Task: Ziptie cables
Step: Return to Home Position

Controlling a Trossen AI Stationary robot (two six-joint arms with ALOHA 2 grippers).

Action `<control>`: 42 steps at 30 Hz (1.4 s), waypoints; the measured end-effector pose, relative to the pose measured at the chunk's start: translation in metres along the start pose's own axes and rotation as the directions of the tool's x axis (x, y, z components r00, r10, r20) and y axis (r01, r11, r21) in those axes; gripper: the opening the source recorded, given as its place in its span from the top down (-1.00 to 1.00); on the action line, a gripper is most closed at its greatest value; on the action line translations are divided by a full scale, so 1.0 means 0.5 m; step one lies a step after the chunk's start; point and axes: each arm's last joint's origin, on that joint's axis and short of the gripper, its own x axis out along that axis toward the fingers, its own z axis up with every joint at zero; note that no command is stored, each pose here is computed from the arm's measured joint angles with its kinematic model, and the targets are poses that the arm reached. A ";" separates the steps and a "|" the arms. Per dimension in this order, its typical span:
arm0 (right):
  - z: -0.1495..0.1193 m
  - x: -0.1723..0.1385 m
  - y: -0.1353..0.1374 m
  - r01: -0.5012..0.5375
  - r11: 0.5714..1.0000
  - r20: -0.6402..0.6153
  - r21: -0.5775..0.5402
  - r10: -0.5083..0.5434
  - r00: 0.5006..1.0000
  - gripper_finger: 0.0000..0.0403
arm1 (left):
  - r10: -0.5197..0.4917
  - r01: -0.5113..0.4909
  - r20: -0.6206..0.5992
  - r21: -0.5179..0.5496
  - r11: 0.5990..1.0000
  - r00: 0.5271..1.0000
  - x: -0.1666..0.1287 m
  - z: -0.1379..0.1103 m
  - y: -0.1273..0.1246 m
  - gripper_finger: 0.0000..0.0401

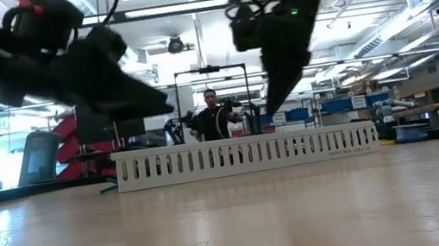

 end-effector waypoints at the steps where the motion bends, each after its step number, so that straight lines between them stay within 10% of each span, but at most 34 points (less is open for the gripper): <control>1: -0.011 -0.005 0.000 0.002 1.000 0.004 0.010 -0.002 1.000 1.00 | -0.030 0.030 0.008 -0.001 1.000 1.000 0.004 0.009 -0.003 -0.56; 9: -0.108 -0.010 -0.014 -0.023 0.990 0.105 0.142 0.008 0.994 1.00 | -0.122 0.124 -0.106 0.006 0.992 0.987 0.036 0.052 -0.032 -0.19; 21: -0.157 0.035 -0.013 -0.105 0.977 0.206 0.187 0.065 0.976 1.00 | -0.102 0.088 -0.140 -0.105 0.991 0.985 0.041 0.057 -0.042 0.95; 34: -0.149 -0.027 0.021 -0.090 0.996 0.352 0.019 0.078 0.933 1.00 | -0.041 0.043 -0.063 0.026 0.999 0.997 0.006 0.074 -0.083 0.99; 42: -0.238 -0.088 -0.033 -0.152 0.988 0.540 0.028 0.113 0.834 1.00 | 0.015 -0.016 0.087 0.014 1.000 0.996 -0.110 0.020 -0.036 0.99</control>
